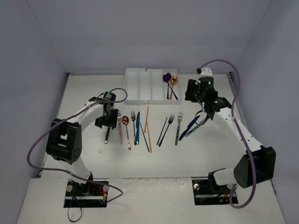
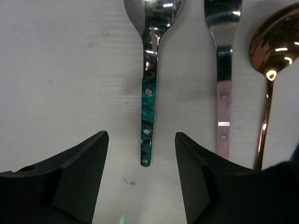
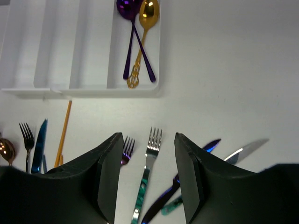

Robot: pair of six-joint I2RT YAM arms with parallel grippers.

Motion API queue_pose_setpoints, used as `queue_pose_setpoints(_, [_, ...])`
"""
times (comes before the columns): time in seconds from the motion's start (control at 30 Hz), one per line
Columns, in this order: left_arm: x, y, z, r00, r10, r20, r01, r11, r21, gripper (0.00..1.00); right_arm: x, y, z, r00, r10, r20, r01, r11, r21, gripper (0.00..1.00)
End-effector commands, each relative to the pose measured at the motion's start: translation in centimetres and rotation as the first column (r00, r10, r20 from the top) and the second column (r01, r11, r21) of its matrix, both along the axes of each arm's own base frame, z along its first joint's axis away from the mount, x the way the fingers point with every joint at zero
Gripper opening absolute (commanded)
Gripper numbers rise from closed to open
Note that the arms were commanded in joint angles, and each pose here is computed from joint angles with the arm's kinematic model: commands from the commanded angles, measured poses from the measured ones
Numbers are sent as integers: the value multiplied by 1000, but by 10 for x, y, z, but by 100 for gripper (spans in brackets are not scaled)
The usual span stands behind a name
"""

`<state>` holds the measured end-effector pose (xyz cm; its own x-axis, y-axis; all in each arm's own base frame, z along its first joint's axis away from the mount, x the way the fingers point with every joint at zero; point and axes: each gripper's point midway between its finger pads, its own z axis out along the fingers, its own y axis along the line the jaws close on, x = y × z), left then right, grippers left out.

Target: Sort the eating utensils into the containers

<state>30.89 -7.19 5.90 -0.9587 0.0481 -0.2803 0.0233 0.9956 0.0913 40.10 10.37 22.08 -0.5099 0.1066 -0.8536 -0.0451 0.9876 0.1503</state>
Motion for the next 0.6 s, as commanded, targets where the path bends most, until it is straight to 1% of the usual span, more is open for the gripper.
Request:
queue_pose_setpoints(0.0, [25,9,-9,1000,-10,23,9,998,60,53,-28,3,8,998,33,44,-35,999,42,47])
queue_pose_setpoints(0.2, [34,10,-27,1000,-3,-10,4,999,51,46,-56,-5,12,997,33,64,-36,998,49,48])
queue_pose_setpoints(0.27, [36,11,-32,1000,-1,-17,2,999,50,38,-60,-6,13,997,37,64,-40,998,45,49])
queue_pose_setpoints(0.3, [37,9,-34,1000,-3,-20,4,999,44,36,-61,-6,13,997,37,63,-40,998,45,49])
queue_pose_setpoints(0.43, [40,9,-42,999,0,-33,0,1000,28,22,-66,-7,14,997,37,62,-40,998,44,49])
queue_pose_setpoints(0.5, [41,7,-45,999,1,-40,-1,1000,10,11,-67,-6,16,997,48,63,-51,998,47,50])
queue_pose_setpoints(0.53, [41,7,-46,999,3,-43,-3,1000,4,3,-68,-1,16,996,71,61,-75,996,56,50])
queue_pose_setpoints(0.57, [42,7,-45,999,4,-41,-4,1000,-3,0,-68,2,17,994,90,62,-94,994,62,50])
